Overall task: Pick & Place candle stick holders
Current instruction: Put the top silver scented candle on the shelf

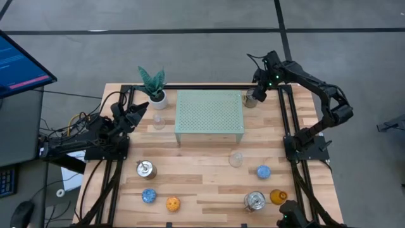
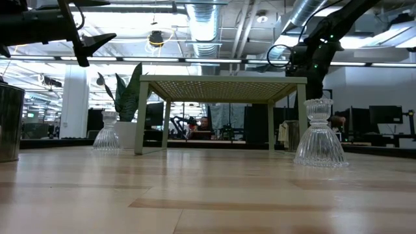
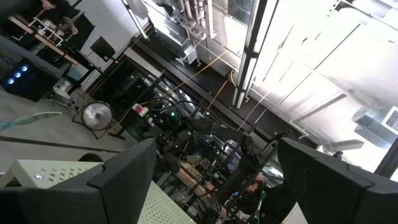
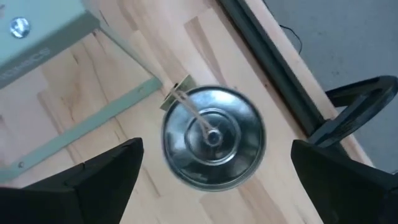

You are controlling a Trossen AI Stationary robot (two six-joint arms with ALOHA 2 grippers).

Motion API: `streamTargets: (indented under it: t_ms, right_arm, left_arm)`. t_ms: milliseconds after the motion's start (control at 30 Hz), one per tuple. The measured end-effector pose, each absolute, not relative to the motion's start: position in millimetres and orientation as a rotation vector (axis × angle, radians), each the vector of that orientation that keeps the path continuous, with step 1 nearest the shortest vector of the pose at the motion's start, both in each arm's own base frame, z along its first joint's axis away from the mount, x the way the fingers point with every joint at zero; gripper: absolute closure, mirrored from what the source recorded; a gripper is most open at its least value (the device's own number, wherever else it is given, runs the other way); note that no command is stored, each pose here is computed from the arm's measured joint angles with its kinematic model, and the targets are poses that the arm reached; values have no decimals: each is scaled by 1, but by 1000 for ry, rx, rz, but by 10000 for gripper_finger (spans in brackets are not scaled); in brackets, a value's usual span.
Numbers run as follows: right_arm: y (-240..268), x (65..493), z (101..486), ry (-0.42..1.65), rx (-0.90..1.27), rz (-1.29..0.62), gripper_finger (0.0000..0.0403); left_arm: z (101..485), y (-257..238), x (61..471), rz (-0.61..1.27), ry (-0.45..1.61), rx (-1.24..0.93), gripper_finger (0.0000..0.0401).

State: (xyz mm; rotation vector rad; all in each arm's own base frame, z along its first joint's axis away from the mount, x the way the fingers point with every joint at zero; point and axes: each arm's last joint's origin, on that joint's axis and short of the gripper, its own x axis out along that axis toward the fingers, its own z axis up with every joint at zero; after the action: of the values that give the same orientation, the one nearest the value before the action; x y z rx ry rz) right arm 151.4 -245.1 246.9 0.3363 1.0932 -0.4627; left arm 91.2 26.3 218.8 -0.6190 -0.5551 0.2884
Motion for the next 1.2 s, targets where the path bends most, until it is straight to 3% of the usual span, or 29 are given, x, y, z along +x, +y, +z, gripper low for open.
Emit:
streamTargets:
  t_ms: [1200]
  right_arm:
    - [-257,175,202,1214,295,-319,3]
  left_arm:
    - [219,26,91,289,-556,-619,64]
